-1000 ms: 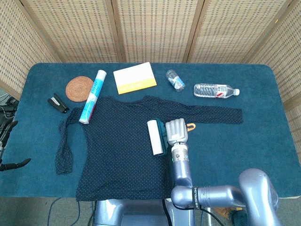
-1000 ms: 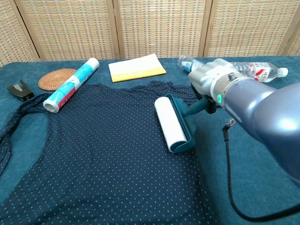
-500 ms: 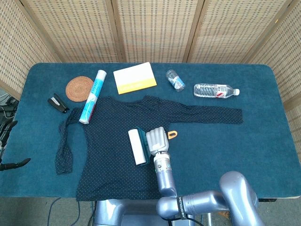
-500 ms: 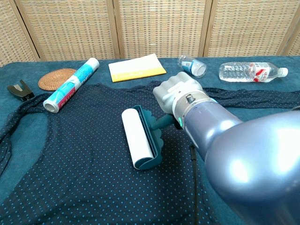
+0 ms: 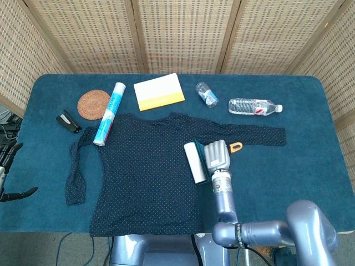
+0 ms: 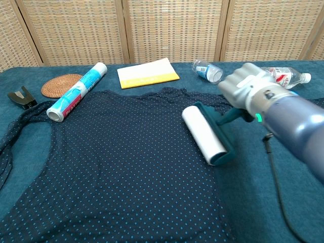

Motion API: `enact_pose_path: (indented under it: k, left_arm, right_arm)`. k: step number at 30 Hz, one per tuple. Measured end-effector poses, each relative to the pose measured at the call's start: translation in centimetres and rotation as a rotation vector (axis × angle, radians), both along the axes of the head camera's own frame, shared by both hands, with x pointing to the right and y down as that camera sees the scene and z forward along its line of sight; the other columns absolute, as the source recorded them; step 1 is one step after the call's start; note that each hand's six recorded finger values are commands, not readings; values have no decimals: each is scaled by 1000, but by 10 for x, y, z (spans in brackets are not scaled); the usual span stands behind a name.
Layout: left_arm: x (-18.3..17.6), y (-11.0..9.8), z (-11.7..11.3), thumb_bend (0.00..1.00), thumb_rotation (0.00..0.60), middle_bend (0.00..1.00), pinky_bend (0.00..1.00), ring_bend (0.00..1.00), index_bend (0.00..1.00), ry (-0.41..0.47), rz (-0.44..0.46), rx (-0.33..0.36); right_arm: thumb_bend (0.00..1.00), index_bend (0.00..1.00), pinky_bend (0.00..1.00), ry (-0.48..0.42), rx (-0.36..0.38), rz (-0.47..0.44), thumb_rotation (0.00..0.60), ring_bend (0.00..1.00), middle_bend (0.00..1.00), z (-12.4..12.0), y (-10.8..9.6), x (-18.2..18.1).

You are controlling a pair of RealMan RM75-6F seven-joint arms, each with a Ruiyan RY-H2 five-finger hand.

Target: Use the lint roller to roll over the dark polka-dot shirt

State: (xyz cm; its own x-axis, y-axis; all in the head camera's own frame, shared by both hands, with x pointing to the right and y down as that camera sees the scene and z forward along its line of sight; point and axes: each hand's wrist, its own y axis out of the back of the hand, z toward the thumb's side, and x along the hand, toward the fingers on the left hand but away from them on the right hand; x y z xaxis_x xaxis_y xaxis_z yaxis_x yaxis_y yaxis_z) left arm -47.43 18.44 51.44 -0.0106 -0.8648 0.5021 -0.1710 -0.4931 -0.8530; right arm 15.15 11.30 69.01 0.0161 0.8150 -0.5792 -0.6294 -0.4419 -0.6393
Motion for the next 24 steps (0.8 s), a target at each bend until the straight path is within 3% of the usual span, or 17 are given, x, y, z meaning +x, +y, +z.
enact_pose_path:
  k: [4, 10, 24]
  left_arm:
    - [2, 0, 1, 0, 600, 0, 0, 0, 0, -4, 5, -3]
    - [5, -1, 3, 0, 600, 0, 0, 0, 0, -5, 6, -6]
    - [-1, -4, 1, 0, 600, 0, 0, 0, 0, 21, -14, -3]
  right_arm:
    - [800, 721, 1000, 14, 0, 2, 600, 1000, 1000, 1, -2, 19]
    - [801, 721, 1000, -13, -6, 2, 600, 1000, 1000, -1, -3, 11]
    - [801, 722, 1000, -79, -53, -3, 600, 1000, 1000, -4, 16, -72]
